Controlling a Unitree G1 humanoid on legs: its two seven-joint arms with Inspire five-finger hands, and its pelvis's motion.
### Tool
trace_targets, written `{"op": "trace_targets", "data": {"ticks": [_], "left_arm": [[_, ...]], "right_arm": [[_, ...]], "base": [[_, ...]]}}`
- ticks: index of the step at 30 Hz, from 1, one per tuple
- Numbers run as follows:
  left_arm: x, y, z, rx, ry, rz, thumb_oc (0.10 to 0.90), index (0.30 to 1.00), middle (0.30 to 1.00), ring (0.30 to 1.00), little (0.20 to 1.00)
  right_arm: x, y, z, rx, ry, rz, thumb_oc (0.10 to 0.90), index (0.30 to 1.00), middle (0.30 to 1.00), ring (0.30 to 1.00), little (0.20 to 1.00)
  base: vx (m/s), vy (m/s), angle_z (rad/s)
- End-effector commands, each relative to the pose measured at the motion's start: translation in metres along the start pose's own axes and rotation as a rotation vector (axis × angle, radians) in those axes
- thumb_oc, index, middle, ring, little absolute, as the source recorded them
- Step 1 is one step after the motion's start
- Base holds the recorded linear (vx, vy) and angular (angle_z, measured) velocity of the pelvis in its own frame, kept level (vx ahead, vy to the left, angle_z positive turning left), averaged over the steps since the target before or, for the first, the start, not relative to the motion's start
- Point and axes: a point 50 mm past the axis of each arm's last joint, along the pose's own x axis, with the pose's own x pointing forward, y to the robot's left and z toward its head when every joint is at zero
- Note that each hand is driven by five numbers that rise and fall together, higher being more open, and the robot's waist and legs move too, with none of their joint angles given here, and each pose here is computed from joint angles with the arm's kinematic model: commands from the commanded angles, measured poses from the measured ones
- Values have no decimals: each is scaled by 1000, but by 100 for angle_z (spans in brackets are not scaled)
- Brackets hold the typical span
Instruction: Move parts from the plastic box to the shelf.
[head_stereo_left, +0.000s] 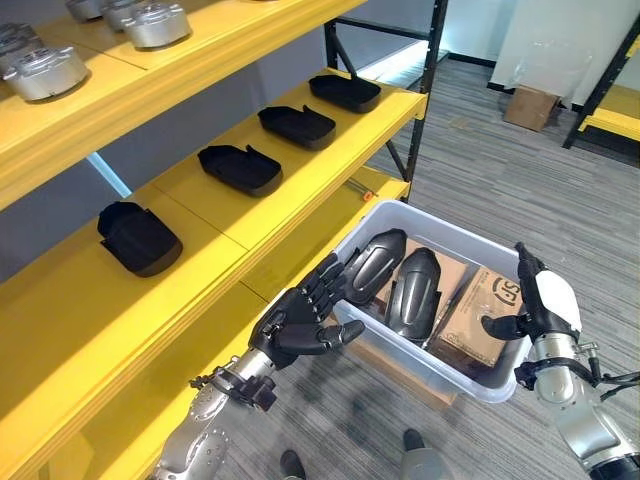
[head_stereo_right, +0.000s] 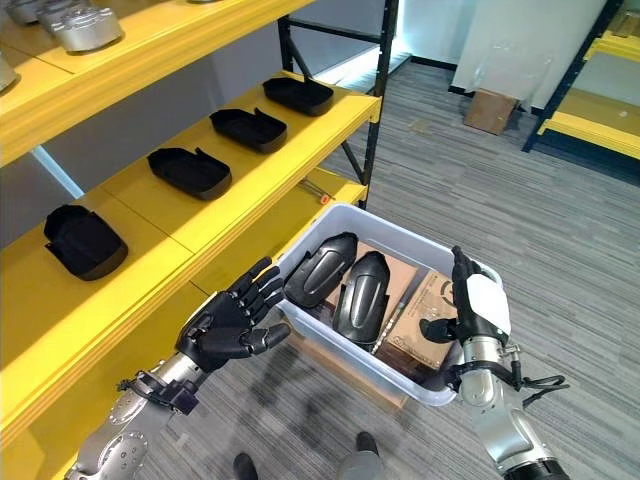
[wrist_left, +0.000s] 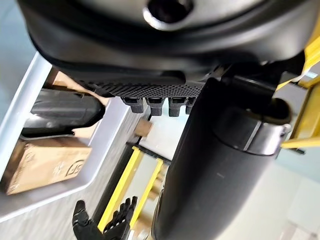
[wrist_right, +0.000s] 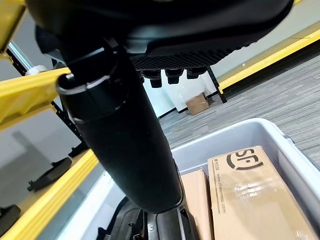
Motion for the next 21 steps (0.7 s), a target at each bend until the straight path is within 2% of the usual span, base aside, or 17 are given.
{"op": "trace_targets", "data": {"ticks": [1,10,13,15,21], "left_arm": [[16,-18,33,69,-185,-109,900,1000,1000,1000,1000],[23,-17,42,41,-288,-64,900,1000,1000,1000,1000],[32,-18,42,38,-296,-72,900,1000,1000,1000,1000],[31,-18,42,42,-300,-57,900,1000,1000,1000,1000],[24,-14,42,51,-293,-25,900,1000,1000,1000,1000]], "right_arm": [[26,-32,45,-41,-245,-162,900,1000,1000,1000,1000],[26,-33,65,103,-337,-43,900,1000,1000,1000,1000],[23,-23,70,138,-365,-4,900,1000,1000,1000,1000],[24,-17,76,163,-389,23,900,1000,1000,1000,1000],[22,-10,88,201,-429,68,900,1000,1000,1000,1000]], "base": [[-49,-130,-58],[-72,-168,-26],[6,-257,-38],[89,-6,-37],[163,146,-110]]}}
